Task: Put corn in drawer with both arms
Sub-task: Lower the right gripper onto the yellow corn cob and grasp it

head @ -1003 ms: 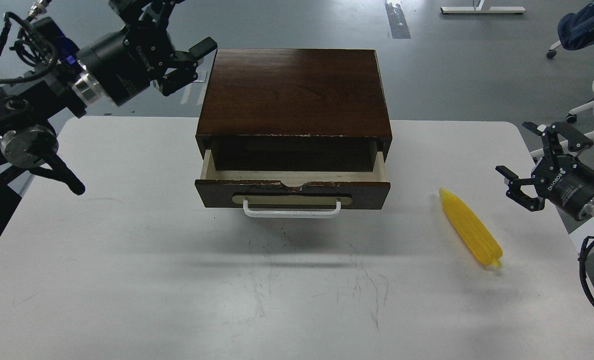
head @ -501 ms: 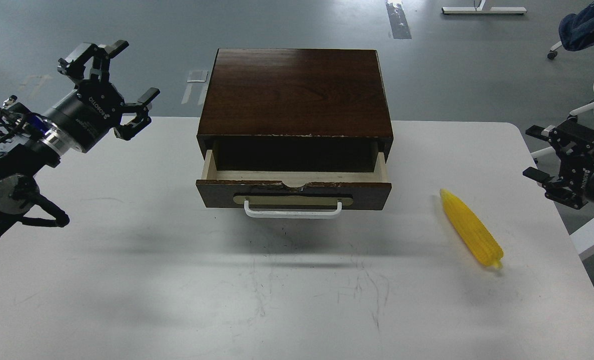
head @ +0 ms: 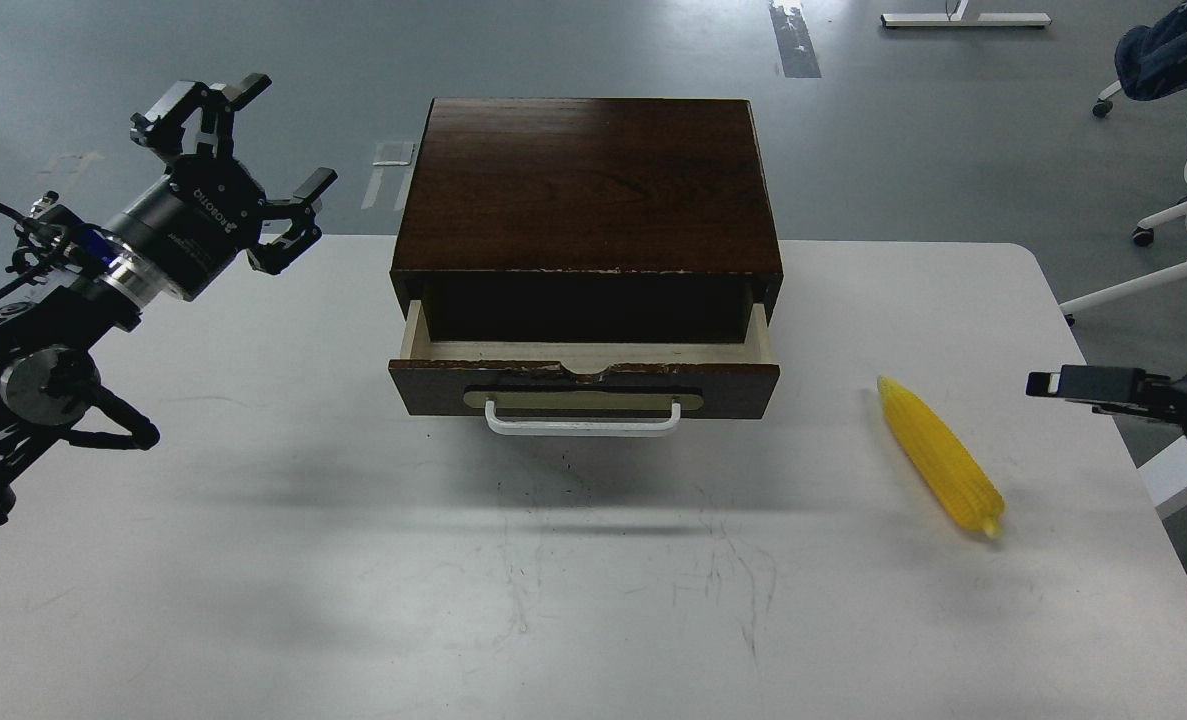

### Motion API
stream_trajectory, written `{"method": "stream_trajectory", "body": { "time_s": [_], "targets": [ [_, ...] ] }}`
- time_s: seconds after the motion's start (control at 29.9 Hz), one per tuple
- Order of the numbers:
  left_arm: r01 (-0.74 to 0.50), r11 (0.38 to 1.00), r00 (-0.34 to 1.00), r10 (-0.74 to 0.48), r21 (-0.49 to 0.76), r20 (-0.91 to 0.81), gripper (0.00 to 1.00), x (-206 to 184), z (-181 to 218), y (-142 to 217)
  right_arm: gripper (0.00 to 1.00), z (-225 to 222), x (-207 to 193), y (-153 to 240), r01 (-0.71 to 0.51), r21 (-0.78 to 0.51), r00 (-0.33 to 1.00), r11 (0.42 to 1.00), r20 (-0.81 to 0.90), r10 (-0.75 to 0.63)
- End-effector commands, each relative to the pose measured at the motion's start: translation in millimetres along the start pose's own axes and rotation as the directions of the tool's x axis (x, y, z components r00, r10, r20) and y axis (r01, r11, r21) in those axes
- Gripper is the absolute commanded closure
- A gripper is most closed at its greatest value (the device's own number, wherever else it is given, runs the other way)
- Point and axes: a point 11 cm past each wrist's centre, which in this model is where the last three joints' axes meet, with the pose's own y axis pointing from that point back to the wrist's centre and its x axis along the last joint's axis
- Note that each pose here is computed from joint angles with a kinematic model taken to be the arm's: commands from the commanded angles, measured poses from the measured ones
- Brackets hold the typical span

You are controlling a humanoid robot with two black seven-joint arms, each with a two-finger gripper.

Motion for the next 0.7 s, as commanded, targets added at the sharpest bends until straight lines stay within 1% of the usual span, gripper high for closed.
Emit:
{"method": "stream_trajectory", "body": {
  "time_s": [0.0,0.17,0.37,0.5,0.57,0.67],
  "targets": [
    [0.001,1.0,1.0,-0.001,0.0,0.002,0.02,0,1,0,0.0,5,-19,-21,0.057,-0.03,0.996,0.998,-0.066,-0.059],
    [0.001,1.0,1.0,-0.001,-0.001,0.002,0.02,0,1,0,0.0,-5,-27,-41,0.071,-0.01,0.992,0.997,-0.102,-0.071],
    [0.004,1.0,1.0,-0.004,-0.004,0.001,0.02,-1,2,-1,0.01,-10,-31,-49,0.087,0.005,0.99,0.996,-0.108,-0.086],
    [0.004,1.0,1.0,-0.004,-0.004,0.001,0.02,-1,2,-1,0.03,-22,-36,-62,0.112,0.032,0.987,0.993,-0.122,-0.107],
    [0.003,1.0,1.0,-0.003,-0.005,-0.001,0.02,-1,2,-1,0.05,-20,-39,-64,0.122,0.022,0.985,0.992,-0.124,-0.118],
    [0.004,1.0,1.0,-0.004,-0.005,0.0,0.02,-1,2,-1,0.16,-13,-43,-63,0.139,-0.003,0.982,0.99,-0.13,-0.138]
  ]
}}
